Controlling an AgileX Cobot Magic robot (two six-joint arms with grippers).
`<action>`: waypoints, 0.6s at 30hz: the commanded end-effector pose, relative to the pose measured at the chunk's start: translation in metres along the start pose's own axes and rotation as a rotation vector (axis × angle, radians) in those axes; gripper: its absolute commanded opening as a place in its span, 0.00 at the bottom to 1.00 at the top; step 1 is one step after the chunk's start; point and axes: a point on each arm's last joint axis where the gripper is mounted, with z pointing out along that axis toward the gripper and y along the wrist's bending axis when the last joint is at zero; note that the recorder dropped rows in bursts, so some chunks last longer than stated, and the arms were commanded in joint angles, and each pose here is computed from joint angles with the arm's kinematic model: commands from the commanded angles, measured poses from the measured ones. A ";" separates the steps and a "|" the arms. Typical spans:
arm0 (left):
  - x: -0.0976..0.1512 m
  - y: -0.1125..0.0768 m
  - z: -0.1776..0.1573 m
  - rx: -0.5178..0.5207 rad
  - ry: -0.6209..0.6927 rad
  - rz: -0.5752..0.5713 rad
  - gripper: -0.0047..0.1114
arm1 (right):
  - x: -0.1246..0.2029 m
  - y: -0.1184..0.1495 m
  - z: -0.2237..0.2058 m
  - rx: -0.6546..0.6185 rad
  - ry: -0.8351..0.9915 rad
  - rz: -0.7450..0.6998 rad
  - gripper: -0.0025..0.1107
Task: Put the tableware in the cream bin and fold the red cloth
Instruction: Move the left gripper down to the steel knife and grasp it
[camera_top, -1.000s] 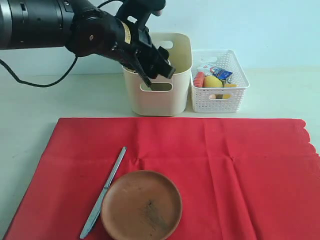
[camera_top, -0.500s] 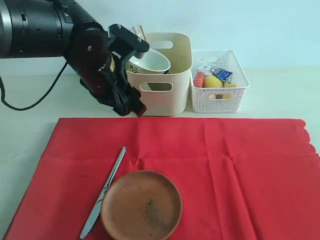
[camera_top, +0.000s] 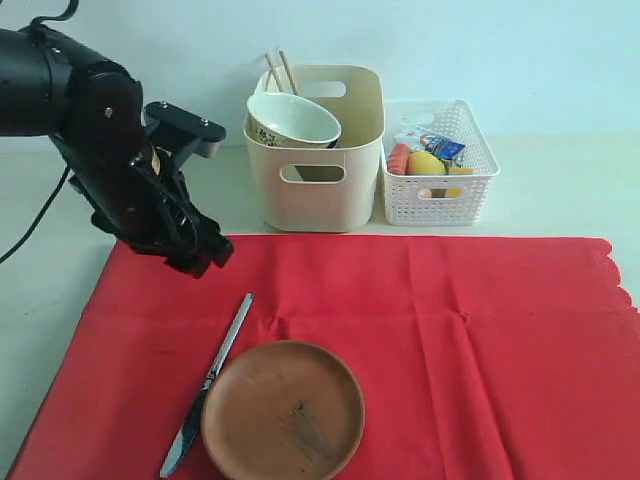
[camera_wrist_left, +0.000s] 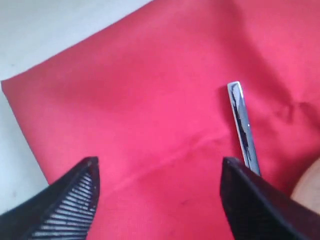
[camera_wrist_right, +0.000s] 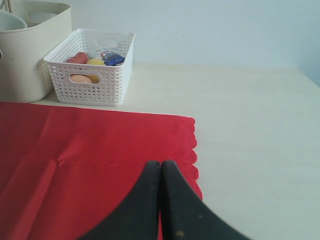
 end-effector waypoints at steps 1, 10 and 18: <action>0.009 0.007 -0.002 0.123 0.005 -0.009 0.61 | 0.000 0.000 0.000 0.007 -0.012 -0.001 0.02; 0.002 0.020 -0.012 0.551 -0.162 -0.078 0.61 | 0.000 0.000 0.000 0.007 -0.012 -0.001 0.02; 0.003 0.022 0.001 0.593 -0.145 -0.079 0.61 | 0.000 0.000 0.000 0.007 -0.012 -0.001 0.02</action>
